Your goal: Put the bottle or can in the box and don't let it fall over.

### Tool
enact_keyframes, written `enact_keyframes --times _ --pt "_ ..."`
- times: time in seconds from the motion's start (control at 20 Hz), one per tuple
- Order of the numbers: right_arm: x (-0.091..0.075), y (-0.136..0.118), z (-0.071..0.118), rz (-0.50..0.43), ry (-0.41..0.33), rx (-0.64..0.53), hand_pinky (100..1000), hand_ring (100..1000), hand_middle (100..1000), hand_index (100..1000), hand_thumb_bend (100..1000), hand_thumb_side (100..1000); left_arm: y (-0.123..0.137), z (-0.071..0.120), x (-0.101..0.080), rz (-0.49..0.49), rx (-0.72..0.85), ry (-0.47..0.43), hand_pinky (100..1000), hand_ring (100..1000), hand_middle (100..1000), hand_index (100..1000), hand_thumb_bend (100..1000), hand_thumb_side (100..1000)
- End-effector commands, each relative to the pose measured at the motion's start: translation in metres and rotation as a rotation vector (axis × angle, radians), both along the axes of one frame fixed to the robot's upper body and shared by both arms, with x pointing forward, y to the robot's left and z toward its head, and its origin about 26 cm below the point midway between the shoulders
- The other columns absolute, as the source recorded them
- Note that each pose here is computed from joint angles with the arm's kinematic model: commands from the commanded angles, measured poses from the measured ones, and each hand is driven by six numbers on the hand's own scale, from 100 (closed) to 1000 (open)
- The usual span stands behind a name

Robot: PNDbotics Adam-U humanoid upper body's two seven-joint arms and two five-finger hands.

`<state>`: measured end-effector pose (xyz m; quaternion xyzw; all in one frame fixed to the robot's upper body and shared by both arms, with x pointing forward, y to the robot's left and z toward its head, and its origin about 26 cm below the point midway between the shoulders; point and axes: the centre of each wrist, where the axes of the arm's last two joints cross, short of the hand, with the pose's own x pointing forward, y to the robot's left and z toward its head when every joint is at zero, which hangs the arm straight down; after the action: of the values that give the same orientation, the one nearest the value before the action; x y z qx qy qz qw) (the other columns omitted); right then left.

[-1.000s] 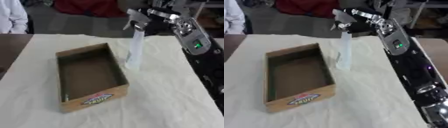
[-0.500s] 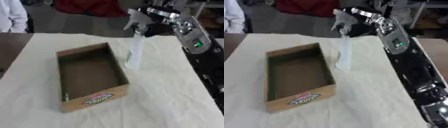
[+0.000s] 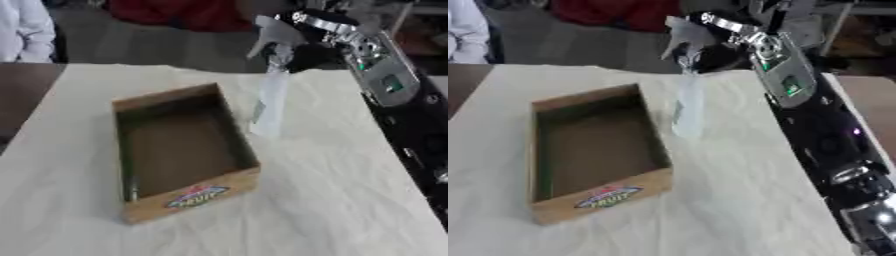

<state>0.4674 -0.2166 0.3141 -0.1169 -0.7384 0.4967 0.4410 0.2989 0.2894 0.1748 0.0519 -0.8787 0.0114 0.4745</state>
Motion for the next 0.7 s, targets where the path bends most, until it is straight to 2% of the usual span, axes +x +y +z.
enact_keyframes --times 0.05,0.45,0.7 --pt "-0.0019 0.0012 0.0131 -0.007 -0.035 -0.012 825 740 768 773 100 100 -0.0003 0.0061 -0.0005 -0.006 0.013 -0.021 634 789 760 807 297 539" --pt "-0.0008 0.0011 0.0106 -0.006 -0.019 -0.034 810 741 765 774 100 100 -0.0002 0.0060 -0.0006 -0.007 0.013 -0.020 635 789 754 799 293 541" --pt "-0.0008 0.0012 0.0112 -0.019 -0.021 -0.006 763 643 678 693 100 116 -0.0001 0.0054 -0.0006 -0.008 0.014 -0.017 637 789 750 794 292 543"
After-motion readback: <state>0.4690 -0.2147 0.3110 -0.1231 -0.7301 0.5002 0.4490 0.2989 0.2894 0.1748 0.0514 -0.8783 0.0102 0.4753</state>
